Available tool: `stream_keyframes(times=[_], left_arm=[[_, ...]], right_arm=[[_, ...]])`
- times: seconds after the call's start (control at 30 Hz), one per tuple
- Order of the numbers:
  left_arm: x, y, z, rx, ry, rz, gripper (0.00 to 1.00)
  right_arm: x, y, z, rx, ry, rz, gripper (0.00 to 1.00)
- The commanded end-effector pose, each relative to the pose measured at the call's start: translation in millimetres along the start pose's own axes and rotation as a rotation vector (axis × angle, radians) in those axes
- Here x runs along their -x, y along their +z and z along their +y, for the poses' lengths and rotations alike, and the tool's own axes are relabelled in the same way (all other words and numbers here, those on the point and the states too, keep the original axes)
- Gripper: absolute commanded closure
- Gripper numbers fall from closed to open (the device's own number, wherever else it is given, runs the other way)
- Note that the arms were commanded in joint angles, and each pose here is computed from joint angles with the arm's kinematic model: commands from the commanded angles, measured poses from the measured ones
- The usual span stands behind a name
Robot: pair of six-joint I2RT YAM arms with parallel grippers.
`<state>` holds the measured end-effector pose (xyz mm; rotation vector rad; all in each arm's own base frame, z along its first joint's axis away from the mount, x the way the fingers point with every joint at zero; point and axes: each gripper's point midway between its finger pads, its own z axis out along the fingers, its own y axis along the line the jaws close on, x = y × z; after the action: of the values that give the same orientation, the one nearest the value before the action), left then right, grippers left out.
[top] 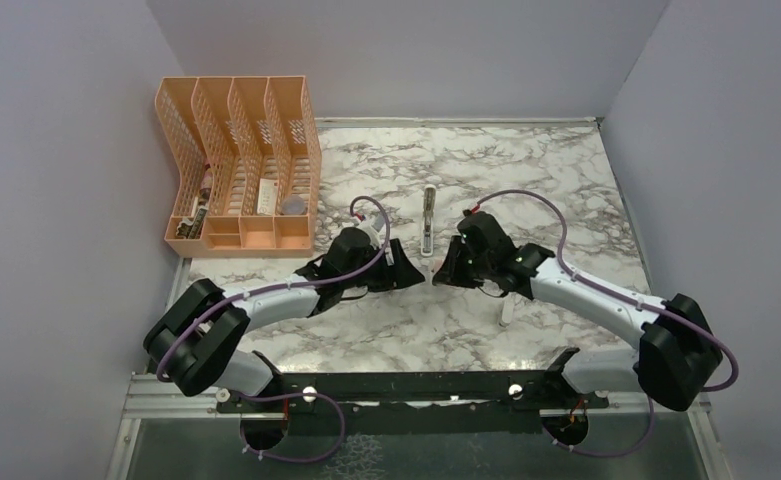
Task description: Load the staples into the stapler
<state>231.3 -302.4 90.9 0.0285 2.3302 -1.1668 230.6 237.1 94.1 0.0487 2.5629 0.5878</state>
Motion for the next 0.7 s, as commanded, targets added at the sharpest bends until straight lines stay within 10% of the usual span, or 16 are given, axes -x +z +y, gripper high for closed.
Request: stream_keyframes(times=[0.0,0.67], left_arm=[[-4.4,3.8,-23.7,-0.080,-0.006,-0.033,0.27],[-17.2,5.8,-36.9,-0.111,0.045,-0.035,0.75]], right_arm=[[-3.3,-12.2,24.5,0.138,0.141,-0.001,0.91],[-7.7,-34.8,54.3,0.313,0.233,0.036,0.91]])
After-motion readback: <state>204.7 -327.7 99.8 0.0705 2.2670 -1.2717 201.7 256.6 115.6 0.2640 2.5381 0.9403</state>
